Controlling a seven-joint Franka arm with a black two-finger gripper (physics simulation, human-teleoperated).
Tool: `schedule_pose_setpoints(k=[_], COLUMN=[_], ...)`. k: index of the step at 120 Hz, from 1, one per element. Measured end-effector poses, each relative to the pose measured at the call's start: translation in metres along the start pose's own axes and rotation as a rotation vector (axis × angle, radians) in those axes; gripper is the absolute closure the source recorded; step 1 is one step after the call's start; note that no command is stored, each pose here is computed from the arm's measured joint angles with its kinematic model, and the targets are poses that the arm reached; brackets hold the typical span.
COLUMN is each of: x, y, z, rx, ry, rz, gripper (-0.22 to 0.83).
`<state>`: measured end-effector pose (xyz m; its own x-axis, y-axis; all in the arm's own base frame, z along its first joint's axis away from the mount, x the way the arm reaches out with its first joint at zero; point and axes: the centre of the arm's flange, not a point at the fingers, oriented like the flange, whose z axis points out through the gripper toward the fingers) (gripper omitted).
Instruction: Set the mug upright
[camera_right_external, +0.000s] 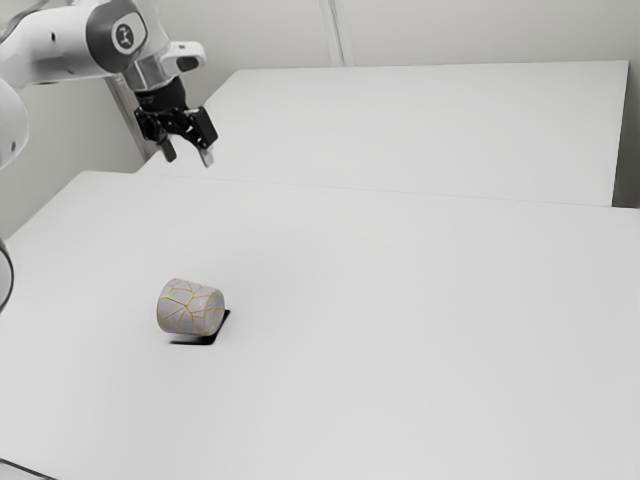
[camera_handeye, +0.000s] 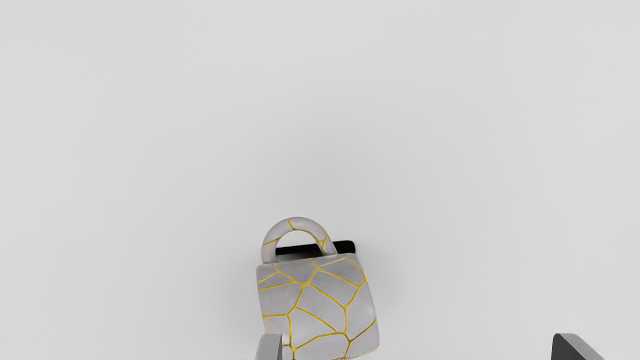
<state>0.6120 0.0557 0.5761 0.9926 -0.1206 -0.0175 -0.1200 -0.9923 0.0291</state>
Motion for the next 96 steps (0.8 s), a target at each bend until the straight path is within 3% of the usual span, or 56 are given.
schedule_pose_setpoints(k=[24,52,73,96], x=[-0.014,-0.082,-0.122,-0.140], y=[-0.012,-0.055,-0.086,-0.133], z=[0.003,0.033,0.084,0.139], rx=[-0.013,-0.244,-0.488,-0.618], ry=[-0.006,-0.059,-0.127,-0.173], rz=[0.014,-0.084,-0.152,-0.211], gripper=[0.02,0.02,0.02,0.02])
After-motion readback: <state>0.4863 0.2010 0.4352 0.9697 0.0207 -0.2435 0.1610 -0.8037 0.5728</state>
